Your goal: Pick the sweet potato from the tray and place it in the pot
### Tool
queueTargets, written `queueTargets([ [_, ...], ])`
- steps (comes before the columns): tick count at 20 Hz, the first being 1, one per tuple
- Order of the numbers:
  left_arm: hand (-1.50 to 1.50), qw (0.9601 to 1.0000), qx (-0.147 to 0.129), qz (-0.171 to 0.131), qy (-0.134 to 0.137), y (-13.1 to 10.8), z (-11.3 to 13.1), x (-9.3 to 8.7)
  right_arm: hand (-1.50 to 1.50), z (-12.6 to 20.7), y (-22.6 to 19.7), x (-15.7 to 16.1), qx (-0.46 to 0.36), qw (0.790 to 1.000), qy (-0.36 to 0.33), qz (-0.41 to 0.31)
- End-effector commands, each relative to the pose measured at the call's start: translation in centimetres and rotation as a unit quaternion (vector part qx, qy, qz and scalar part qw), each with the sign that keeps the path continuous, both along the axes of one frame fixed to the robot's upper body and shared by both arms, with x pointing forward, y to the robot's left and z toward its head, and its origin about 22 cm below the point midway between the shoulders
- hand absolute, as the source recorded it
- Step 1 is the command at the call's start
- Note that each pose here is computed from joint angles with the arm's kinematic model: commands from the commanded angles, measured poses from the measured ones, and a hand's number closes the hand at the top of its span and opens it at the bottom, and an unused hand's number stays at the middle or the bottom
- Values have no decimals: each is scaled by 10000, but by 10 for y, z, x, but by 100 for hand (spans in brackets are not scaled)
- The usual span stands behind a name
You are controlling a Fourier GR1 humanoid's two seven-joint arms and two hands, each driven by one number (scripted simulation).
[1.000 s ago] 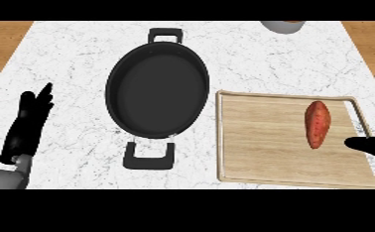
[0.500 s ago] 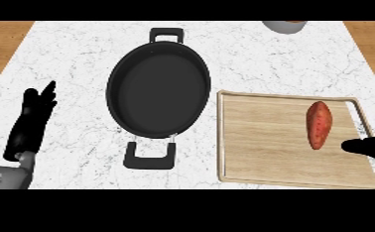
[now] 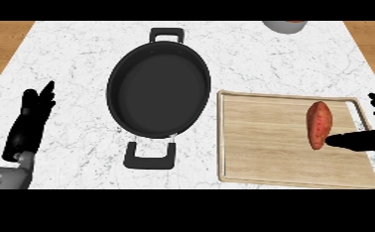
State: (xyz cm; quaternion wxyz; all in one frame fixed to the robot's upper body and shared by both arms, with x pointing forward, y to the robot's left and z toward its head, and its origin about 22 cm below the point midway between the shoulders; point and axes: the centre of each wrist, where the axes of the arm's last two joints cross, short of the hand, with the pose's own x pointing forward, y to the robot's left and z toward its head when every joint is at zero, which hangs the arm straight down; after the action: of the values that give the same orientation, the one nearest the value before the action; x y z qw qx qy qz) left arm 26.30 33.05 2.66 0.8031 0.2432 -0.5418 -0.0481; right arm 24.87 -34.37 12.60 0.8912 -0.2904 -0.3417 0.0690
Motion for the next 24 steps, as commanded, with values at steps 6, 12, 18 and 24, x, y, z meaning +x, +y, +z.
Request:
queueTargets([
  [6, 0, 9999, 67, 61, 50, 0, 8, -4, -150, -21, 13, 10, -135, 9995, 264, -63],
  [12, 0, 10000, 27, 7, -23, -15, -9, -9, -150, -50, 9, 22, -85, 9984, 555, -63],
  [18, 0, 10000, -7, 24, -42, 9, 4, 1, -150, -64, 10, 25, 60, 9970, 772, -93],
  [24, 0, 10000, -11, 57, 79, -2, -10, 8, -150, -79, 7, 32, 240, 9975, 668, 16],
])
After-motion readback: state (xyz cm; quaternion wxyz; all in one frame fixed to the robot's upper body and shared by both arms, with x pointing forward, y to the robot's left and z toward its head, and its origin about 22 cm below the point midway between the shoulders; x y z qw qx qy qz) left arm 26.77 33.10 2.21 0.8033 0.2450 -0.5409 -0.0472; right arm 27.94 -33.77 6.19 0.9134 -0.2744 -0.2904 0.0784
